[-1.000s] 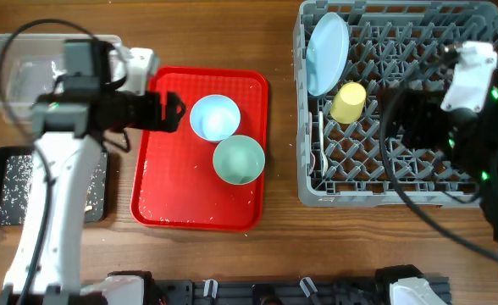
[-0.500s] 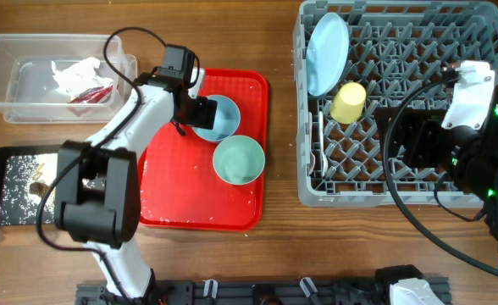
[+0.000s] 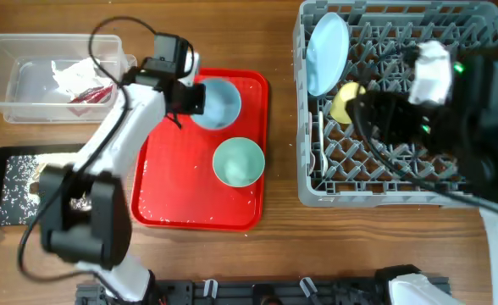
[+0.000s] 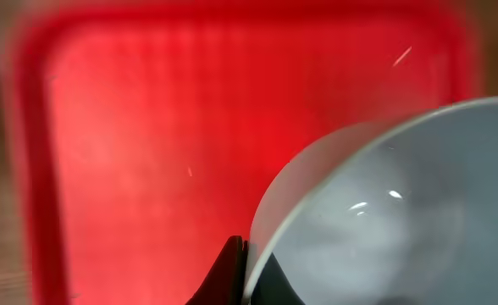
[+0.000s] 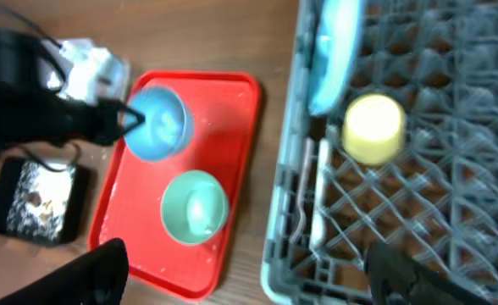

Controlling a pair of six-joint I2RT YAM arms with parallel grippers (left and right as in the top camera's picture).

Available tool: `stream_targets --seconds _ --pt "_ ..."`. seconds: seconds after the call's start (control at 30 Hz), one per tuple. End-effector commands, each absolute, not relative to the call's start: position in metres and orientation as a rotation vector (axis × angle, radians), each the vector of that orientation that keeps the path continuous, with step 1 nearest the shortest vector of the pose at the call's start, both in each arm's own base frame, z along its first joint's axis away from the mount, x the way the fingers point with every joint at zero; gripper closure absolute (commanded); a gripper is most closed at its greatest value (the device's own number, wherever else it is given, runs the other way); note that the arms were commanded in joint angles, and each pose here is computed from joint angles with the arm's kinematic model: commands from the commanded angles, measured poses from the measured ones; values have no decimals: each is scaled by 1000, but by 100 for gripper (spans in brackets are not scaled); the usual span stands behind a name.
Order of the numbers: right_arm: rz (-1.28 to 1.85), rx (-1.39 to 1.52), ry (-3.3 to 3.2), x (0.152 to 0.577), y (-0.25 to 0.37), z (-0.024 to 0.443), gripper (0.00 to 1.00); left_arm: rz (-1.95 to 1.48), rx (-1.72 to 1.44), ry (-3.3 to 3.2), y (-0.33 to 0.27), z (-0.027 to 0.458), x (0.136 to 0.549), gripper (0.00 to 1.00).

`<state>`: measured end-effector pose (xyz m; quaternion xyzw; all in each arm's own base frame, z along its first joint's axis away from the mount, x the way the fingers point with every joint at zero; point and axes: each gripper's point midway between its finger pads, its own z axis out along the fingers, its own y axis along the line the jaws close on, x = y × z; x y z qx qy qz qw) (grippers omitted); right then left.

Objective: Sort waste into correct bins and load items into the dishwasher rack
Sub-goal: 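Grasp the light-blue bowl with the left gripper and lift it, then pass the light-blue bowl from the left gripper to the right gripper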

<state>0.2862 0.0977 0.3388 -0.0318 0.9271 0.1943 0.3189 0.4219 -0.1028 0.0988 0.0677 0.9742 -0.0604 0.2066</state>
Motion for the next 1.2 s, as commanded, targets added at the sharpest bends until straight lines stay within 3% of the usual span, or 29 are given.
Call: stream_targets --seconds 0.0,0.17,0.37,0.57,0.73,0.77,0.8,0.83,0.9,0.97,1.1,1.17 --pt "596 -198 2484 309 148 317 11 -235 149 2505 -105 187 425 96" --pt "613 -222 2603 357 235 243 16 -361 64 2511 -113 208 402 96" --pt "575 -255 2537 378 276 225 20 -400 154 2532 -141 206 390 96" --pt "448 -173 2540 390 262 215 52 -423 142 2532 -146 207 389 96" --pt "418 -138 2549 394 260 208 93 -435 111 2526 -147 208 390 96" --pt "394 -124 2544 396 257 208 96 -436 110 2524 -147 209 391 88" --pt "366 -114 2536 398 253 208 96 -437 111 2518 -147 210 392 20" --pt "333 -102 2529 400 249 208 96 -440 112 2503 -147 214 392 0" --pt "234 -68 2510 404 234 210 96 -454 118 2437 -148 234 393 0" --pt "55 -6 2466 406 204 222 96 -473 126 2286 -143 291 385 0" --pt "-410 129 2300 386 119 283 96 -352 0 2071 -88 371 348 0" --pt "-595 196 2225 372 87 307 96 -287 -66 2034 -63 385 330 0"
